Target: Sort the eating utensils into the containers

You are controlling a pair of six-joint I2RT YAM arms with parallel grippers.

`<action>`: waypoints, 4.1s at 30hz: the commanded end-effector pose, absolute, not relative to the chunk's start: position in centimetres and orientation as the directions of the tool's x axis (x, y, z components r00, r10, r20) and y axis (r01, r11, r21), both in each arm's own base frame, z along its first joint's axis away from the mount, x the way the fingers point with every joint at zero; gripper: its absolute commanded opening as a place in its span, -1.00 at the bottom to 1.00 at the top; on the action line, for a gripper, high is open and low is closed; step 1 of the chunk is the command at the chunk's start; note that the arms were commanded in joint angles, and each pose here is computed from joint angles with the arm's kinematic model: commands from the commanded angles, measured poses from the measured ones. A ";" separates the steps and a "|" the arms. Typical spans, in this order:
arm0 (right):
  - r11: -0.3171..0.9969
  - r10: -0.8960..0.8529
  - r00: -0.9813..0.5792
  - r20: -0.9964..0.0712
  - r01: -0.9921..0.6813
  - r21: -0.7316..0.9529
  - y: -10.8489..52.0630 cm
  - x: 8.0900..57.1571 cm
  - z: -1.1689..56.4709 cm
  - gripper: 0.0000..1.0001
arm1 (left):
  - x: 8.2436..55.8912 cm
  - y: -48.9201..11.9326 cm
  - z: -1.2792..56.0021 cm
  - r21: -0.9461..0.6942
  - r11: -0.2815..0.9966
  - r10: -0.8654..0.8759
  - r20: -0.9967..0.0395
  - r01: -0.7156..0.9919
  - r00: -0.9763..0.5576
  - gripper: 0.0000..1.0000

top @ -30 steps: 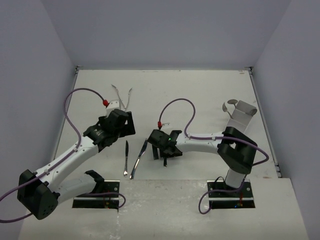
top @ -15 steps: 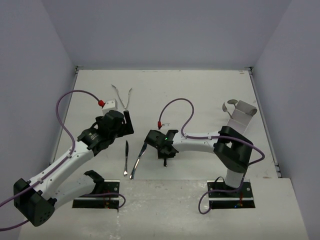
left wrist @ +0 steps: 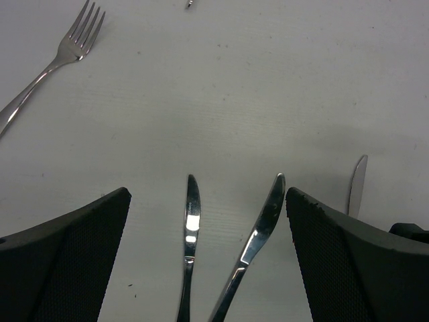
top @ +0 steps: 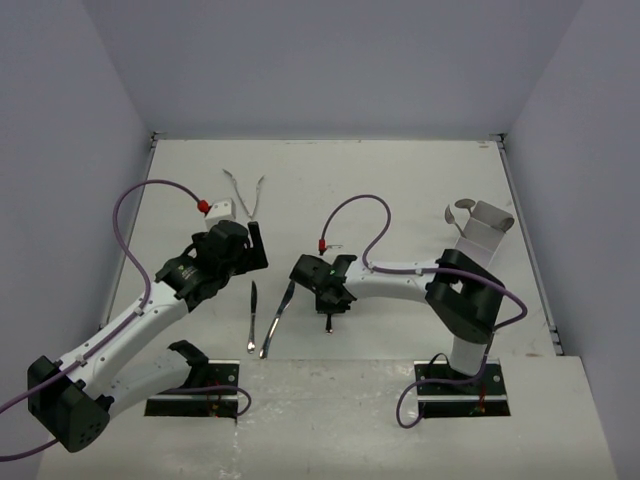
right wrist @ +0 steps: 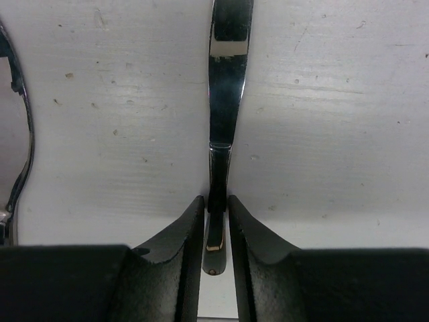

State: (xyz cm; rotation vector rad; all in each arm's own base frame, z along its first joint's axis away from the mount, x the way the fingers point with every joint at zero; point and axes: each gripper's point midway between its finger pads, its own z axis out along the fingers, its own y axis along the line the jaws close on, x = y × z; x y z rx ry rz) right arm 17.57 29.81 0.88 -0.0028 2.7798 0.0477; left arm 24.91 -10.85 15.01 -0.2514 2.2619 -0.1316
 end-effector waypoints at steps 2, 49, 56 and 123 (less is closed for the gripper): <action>0.989 0.026 -0.955 -0.295 0.069 -0.134 25.3 17.2 -3.4 -0.56 | 25.6 -10.8 16.7 -0.185 0.974 -0.228 -0.769 -0.133 -0.598 1.00; 0.945 -0.181 0.090 -0.979 -0.260 -0.198 0.6 32.7 24.7 -1.00 | 31.1 -14.8 19.0 -0.208 0.977 -0.197 -0.820 -0.041 -0.538 1.00; 0.901 -0.239 0.093 -0.967 -0.351 -0.256 0.8 31.7 22.2 -1.00 | 32.8 -16.8 19.1 -0.214 0.977 -0.171 -0.828 0.020 -0.533 1.00; 0.986 0.099 -0.200 -0.975 -0.112 0.123 9.3 34.4 30.2 0.98 | 23.1 -17.1 12.5 -0.152 0.968 0.079 -0.570 0.200 -0.818 1.00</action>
